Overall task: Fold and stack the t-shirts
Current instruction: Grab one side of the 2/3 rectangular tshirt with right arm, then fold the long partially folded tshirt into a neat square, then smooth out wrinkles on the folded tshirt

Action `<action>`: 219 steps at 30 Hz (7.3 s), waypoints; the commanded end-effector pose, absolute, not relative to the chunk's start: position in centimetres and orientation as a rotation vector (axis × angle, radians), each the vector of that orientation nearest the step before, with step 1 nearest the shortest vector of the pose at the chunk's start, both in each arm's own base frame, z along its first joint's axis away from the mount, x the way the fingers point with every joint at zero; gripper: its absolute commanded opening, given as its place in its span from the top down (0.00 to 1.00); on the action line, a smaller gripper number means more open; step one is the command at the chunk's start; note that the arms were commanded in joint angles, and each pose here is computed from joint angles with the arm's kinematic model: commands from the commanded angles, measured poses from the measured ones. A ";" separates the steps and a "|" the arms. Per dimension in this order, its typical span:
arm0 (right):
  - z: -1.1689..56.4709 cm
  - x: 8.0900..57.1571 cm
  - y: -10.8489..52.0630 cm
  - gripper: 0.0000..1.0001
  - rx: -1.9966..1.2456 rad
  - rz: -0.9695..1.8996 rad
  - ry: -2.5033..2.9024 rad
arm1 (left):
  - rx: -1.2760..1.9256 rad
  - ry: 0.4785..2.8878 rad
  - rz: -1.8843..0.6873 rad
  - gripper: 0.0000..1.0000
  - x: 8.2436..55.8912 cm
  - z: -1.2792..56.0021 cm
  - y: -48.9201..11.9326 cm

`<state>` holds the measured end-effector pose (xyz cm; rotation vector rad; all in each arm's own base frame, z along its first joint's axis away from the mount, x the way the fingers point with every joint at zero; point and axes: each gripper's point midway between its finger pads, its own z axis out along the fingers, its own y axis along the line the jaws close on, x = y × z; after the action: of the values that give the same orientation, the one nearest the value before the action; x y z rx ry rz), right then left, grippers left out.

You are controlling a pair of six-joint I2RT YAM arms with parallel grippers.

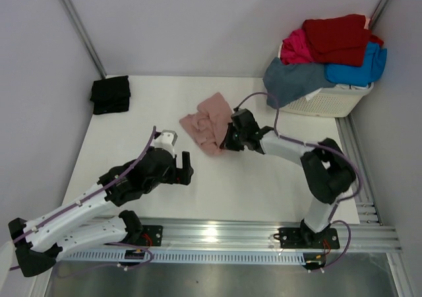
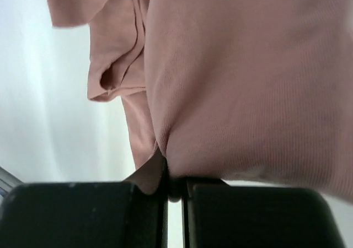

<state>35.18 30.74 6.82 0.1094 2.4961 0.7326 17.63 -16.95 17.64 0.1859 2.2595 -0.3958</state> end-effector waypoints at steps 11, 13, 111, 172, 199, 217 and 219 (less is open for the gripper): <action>14.2 32.9 10.1 1.00 0.221 0.071 2.367 | 0.146 2.219 -0.375 0.01 20.8 20.1 -17.9; 14.9 34.2 10.6 1.00 0.214 0.084 2.365 | 0.151 2.227 -0.381 0.01 20.7 20.0 -18.1; 11.7 28.1 28.7 1.00 -0.136 0.980 2.246 | 0.177 2.530 -0.718 0.99 31.0 9.2 -28.2; 13.5 26.5 29.8 0.44 -0.341 0.878 2.313 | 0.029 2.242 -0.747 0.99 38.2 18.4 -21.3; 12.5 36.7 32.4 1.00 -0.125 1.092 2.263 | 0.156 2.323 -1.085 0.99 25.6 11.1 -27.7; 7.8 36.6 34.2 1.00 -0.078 1.232 2.347 | 0.092 2.409 -0.994 0.99 25.8 8.3 -26.8; 6.3 36.8 34.0 1.00 -0.073 1.220 2.377 | 0.087 2.404 -0.994 0.99 25.8 8.3 -26.7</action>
<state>36.30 33.67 6.77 -0.0650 2.3971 1.1756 25.27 -26.70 7.74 0.1088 2.4441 -0.9928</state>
